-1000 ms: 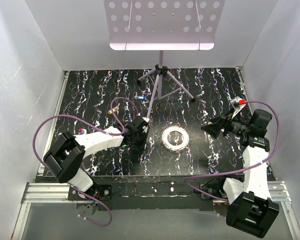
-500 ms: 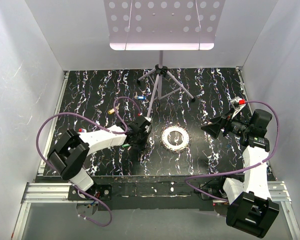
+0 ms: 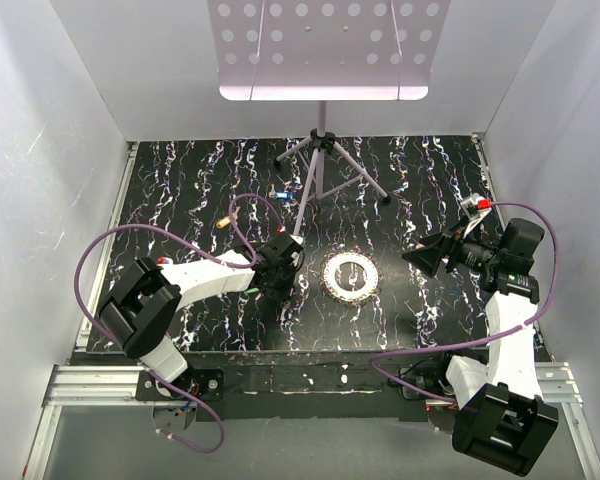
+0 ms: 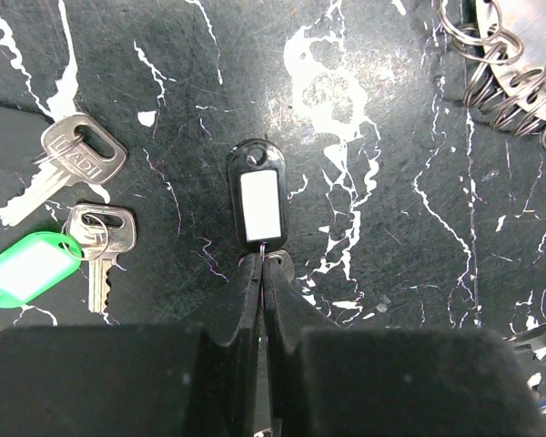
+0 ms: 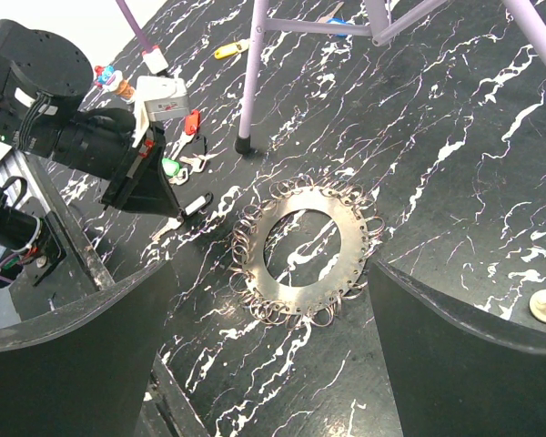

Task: Put the keys on the keyring

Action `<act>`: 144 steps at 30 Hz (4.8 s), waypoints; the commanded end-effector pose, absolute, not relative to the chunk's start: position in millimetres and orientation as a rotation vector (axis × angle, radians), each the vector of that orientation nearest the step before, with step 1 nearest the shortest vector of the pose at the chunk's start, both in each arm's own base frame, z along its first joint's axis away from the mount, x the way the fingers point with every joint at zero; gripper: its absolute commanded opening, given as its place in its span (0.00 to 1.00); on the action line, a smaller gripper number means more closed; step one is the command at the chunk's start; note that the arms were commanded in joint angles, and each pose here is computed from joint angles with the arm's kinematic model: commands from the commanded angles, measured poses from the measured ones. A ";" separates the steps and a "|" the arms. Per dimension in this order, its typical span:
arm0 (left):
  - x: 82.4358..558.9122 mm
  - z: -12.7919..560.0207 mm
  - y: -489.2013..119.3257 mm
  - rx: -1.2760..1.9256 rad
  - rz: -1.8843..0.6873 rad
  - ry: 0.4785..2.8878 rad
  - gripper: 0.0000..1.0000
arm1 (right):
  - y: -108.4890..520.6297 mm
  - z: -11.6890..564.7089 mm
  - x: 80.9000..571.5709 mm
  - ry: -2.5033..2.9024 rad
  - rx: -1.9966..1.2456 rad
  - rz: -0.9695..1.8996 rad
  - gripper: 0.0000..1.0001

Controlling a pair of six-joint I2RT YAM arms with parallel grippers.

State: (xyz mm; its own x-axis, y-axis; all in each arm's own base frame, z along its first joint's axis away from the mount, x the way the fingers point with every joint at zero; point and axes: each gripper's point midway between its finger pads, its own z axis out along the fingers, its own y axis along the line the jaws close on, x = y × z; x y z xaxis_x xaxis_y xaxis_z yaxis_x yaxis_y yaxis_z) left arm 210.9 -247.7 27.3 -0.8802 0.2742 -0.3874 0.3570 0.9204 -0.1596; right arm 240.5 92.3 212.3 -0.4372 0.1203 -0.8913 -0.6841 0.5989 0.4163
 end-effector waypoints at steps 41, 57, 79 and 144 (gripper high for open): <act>140.9 223.7 -325.0 0.919 -1.328 1.522 0.00 | 259.9 230.8 138.5 1.317 -1.530 1.381 0.47; 138.5 223.1 -330.9 0.851 -1.385 1.484 0.00 | 266.4 223.5 131.1 1.312 -1.540 1.438 0.39; 143.9 220.0 -328.2 0.790 -1.362 1.493 0.00 | 272.3 214.8 126.2 1.332 -1.548 1.478 0.30; 135.2 270.7 -296.3 1.074 -1.022 1.158 0.67 | 274.3 274.1 136.1 0.839 -1.682 0.701 0.01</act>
State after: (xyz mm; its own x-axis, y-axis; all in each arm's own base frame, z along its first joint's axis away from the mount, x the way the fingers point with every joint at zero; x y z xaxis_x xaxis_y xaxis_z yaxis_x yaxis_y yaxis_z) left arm 144.7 -287.4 261.8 0.1228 -0.0134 -0.9923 0.9588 0.2596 0.1151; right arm 123.1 261.3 249.1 0.5531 -0.2446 -0.7964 -0.8277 -0.2697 -0.4921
